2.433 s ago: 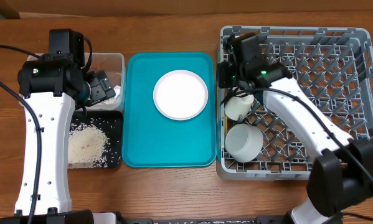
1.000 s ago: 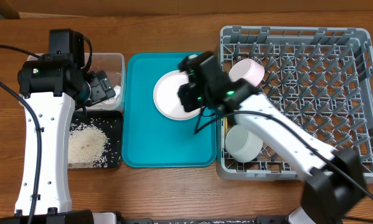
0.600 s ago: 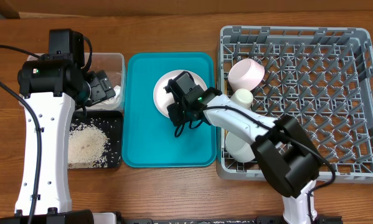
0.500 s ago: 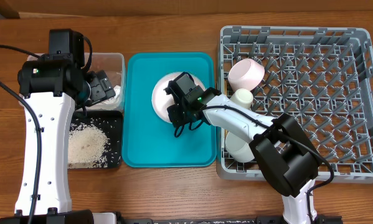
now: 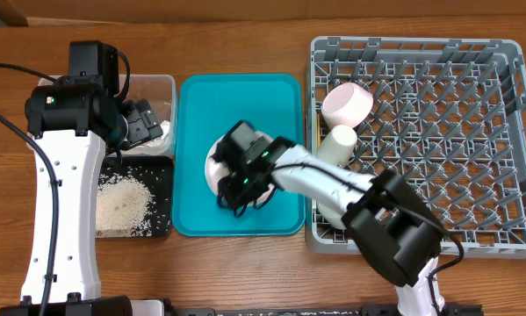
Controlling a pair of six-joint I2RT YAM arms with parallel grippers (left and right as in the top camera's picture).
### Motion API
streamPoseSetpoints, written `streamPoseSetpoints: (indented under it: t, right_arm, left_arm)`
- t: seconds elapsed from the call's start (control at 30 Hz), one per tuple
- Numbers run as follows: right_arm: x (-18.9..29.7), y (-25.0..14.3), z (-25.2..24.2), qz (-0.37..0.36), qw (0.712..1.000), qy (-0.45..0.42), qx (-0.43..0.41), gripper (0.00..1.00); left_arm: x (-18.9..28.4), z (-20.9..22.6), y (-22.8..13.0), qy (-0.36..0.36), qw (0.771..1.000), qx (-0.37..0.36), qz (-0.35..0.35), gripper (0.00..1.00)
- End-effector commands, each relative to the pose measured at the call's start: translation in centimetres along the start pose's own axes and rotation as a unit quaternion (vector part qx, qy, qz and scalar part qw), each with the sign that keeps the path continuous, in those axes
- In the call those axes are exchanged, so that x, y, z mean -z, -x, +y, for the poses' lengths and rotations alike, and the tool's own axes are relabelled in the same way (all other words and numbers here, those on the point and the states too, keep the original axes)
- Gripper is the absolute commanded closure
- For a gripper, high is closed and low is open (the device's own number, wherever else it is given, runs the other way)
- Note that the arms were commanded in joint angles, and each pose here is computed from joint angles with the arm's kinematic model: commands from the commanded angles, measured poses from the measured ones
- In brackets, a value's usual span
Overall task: Sort waste into correct bins and load items into the dishwasher
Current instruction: 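Move the right gripper back over the pink plate on the tray, then lower the right gripper and close it on the pink plate's edge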
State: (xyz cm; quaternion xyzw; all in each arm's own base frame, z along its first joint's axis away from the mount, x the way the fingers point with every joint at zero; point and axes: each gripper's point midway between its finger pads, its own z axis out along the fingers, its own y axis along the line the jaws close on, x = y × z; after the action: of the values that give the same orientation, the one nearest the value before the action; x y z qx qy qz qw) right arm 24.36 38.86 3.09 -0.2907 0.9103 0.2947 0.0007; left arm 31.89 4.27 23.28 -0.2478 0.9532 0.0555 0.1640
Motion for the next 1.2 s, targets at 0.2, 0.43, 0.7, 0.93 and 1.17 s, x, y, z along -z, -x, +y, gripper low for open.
streamPoseSetpoints:
  t: [0.2, 0.43, 0.7, 0.93, 1.17]
  right_arm:
    - [1.9, 0.7, 2.7, -0.021, 0.999, -0.021, 0.044, 0.65]
    - [7.1, 2.1, -1.5, -0.079, 0.981, -0.177, 0.03, 0.64]
    - [9.5, 1.9, -5.9, -0.085, 0.955, -0.286, 0.005, 0.61]
    - [10.6, 1.7, -8.6, -0.1, 0.941, -0.319, -0.053, 0.62]
    - [9.3, 0.6, -10.2, -0.088, 0.939, -0.324, -0.073, 0.62]
  left_arm:
    - [0.1, 0.0, 0.3, 0.001, 1.0, 0.002, -0.004, 0.0]
    - [0.1, 0.0, 0.3, 0.001, 1.0, 0.002, -0.004, 0.0]
    - [0.1, 0.0, 0.3, 0.001, 1.0, 0.002, -0.004, 0.0]
    - [0.1, 0.0, 0.3, 0.001, 1.0, 0.002, -0.004, 0.0]
    - [0.1, 0.0, 0.3, 0.001, 1.0, 0.002, -0.004, 0.0]
